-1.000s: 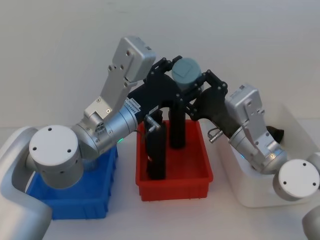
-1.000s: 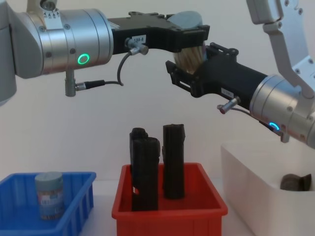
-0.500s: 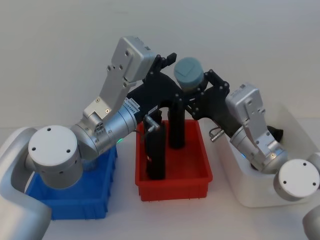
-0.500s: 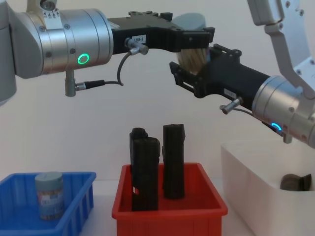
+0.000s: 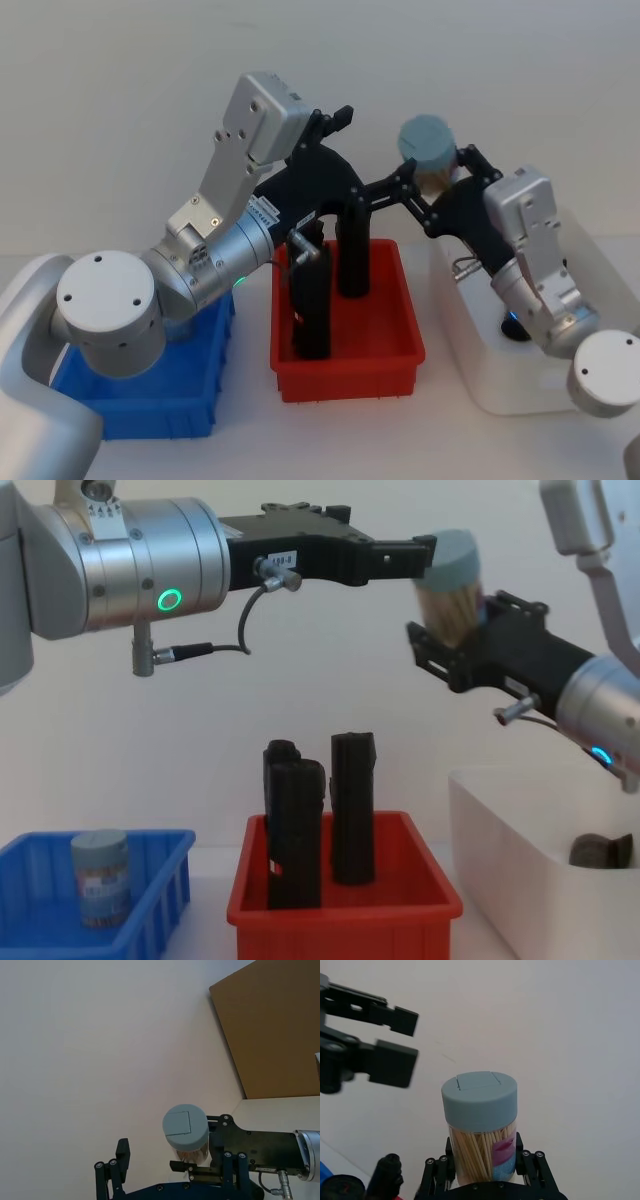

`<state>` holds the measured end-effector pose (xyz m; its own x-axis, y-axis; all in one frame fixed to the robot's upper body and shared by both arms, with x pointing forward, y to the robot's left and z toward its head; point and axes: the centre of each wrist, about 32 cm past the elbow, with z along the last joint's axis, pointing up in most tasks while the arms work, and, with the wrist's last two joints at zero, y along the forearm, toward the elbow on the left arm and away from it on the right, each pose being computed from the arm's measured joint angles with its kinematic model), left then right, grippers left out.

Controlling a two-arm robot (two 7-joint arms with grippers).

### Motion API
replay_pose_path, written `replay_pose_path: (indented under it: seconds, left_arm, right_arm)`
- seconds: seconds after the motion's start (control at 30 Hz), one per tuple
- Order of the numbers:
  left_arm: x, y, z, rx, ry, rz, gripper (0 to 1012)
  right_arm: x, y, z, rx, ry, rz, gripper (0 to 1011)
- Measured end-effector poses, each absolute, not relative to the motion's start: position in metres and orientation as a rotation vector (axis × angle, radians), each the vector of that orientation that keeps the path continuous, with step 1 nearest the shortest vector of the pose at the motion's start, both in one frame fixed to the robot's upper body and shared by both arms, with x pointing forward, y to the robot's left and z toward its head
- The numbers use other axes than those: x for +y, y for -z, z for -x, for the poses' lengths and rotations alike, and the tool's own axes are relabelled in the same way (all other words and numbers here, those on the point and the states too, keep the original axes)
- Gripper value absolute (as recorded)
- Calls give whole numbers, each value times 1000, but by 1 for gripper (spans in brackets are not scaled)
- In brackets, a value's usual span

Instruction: Pick the cotton swabs from the blue box and place them into the white box.

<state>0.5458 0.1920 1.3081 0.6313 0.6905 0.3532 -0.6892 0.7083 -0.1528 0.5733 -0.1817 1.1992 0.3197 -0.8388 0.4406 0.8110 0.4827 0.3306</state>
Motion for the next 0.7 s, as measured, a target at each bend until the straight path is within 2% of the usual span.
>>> replay_pose_path:
  seconds: [0.47, 0.7]
  left_arm:
    - [192, -1308, -546, -406, -790, 3, 1003]
    - [192, -1308, -546, -406, -789, 3, 1003]
  right_arm:
    - [-208, -1175, -573, -506, 1289, 39, 624]
    - [-218, -1166, -577, -443, 1343, 106, 624]
